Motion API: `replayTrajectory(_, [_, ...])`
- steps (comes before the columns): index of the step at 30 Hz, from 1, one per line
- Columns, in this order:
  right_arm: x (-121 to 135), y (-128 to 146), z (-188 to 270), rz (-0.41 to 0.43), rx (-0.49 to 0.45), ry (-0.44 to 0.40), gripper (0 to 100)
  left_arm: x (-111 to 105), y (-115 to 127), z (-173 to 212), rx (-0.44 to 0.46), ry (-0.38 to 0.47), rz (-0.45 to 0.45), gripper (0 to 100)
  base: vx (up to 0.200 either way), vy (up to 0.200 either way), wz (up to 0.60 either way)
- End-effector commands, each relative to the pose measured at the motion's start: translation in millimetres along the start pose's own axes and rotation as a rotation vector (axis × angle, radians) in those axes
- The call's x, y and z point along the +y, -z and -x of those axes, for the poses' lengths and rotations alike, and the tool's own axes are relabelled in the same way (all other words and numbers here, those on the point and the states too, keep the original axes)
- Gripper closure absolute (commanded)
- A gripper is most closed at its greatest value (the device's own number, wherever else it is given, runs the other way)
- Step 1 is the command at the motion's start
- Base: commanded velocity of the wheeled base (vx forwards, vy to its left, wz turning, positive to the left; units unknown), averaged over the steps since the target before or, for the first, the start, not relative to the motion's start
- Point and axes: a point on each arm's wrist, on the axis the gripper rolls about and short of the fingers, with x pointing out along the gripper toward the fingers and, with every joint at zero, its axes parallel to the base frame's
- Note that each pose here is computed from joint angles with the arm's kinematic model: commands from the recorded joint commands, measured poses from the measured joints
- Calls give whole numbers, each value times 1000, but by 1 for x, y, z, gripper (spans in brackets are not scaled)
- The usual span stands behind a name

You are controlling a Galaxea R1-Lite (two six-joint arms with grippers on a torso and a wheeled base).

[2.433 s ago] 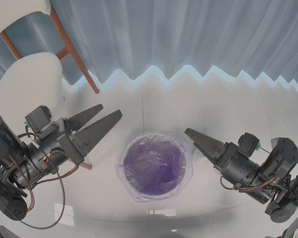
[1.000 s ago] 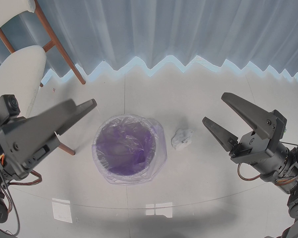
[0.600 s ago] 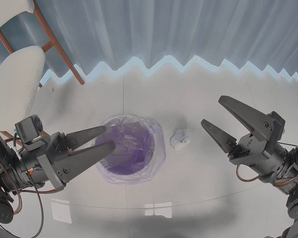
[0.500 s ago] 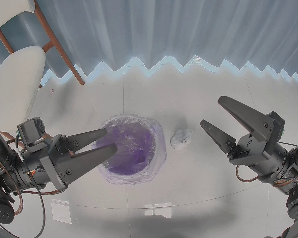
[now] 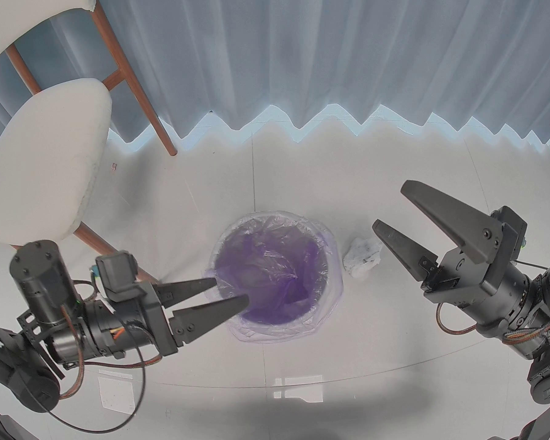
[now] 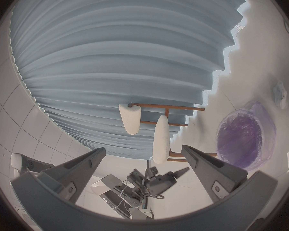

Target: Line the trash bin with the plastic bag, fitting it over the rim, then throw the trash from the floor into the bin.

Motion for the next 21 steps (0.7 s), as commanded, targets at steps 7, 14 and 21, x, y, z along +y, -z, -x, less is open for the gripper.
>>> replayTrajectory(7, [-2,-4,0,12,-16,5,0,47,66,-40,164,-53,62,0,0,200,0])
replayTrajectory(14, [-2,-4,0,12,-17,4,0,54,72,-43,200,-46,193,0,-114,171,0])
replayTrajectory(21, [-5,-2,0,9,-11,14,0,62,82,-46,239,-44,217,0,-200,0,0])
